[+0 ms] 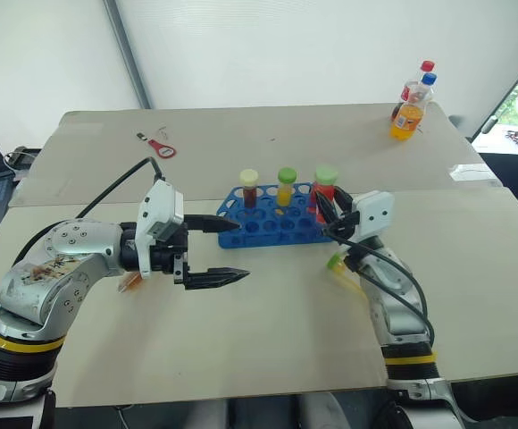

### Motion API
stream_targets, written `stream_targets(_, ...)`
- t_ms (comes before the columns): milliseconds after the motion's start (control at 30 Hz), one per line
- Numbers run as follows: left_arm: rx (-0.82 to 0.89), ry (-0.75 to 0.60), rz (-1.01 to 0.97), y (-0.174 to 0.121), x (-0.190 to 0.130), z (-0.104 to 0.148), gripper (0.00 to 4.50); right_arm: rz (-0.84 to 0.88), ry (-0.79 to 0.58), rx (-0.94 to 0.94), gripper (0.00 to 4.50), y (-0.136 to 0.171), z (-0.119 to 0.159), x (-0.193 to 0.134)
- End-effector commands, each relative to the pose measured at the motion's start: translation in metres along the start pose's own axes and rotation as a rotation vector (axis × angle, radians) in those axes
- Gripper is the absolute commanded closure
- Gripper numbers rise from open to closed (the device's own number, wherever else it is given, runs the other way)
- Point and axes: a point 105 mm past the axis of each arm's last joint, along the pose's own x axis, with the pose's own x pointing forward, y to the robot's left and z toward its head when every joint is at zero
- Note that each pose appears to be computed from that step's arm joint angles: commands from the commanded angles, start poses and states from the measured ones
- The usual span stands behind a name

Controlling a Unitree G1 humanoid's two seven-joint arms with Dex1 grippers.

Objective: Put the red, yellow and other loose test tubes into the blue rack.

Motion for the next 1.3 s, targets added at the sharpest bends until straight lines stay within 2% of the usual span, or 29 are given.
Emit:
stream_targets(33, 0.046, -0.021, 0.000, -0.002, 0.000, 0.011, 0.00, -0.007, -0.059, -0.002, 3.55, 0.004, 0.012, 0.002)
stream_targets(367, 0.044, -0.036, 0.015, 0.000, 0.002, 0.013, 0.00, -0.080, -0.022, 0.065, 3.55, -0.005, 0.001, -0.010)
stream_targets(433, 0.044, -0.038, 0.017, 0.000, 0.002, 0.013, 0.00, -0.088, -0.015, 0.071, 2.48, -0.009, 0.000, -0.011)
stream_targets(633, 0.039, -0.046, 0.035, 0.002, 0.004, 0.011, 0.00, -0.060, 0.086, 0.027, 0.48, -0.021, -0.004, -0.025)
stream_targets(800, 0.037, -0.047, 0.051, 0.001, 0.003, 0.008, 0.00, -0.004, 0.172, 0.024, 0.48, -0.033, 0.011, -0.053)
stream_targets(967, 0.051, 0.024, 0.028, -0.002, -0.005, -0.003, 0.00, 0.250, 0.332, -0.014, 0.48, -0.019, 0.051, -0.080)
stream_targets(1133, 0.113, 0.105, -0.083, -0.018, -0.006, -0.016, 0.00, 0.529, 0.677, -0.108, 0.48, 0.007, 0.050, -0.099)
stream_targets(1167, 0.132, 0.120, -0.107, -0.021, -0.006, -0.018, 0.00, 0.561, 0.780, -0.117, 0.48, 0.009, 0.043, -0.105)
stream_targets(1233, 0.155, 0.130, -0.139, -0.026, -0.004, -0.020, 0.00, 0.557, 0.909, -0.123, 0.48, 0.007, 0.034, -0.110)
stream_targets(1300, 0.162, 0.113, -0.149, -0.027, -0.001, -0.018, 0.00, 0.525, 0.981, -0.111, 0.48, 0.005, 0.024, -0.109)
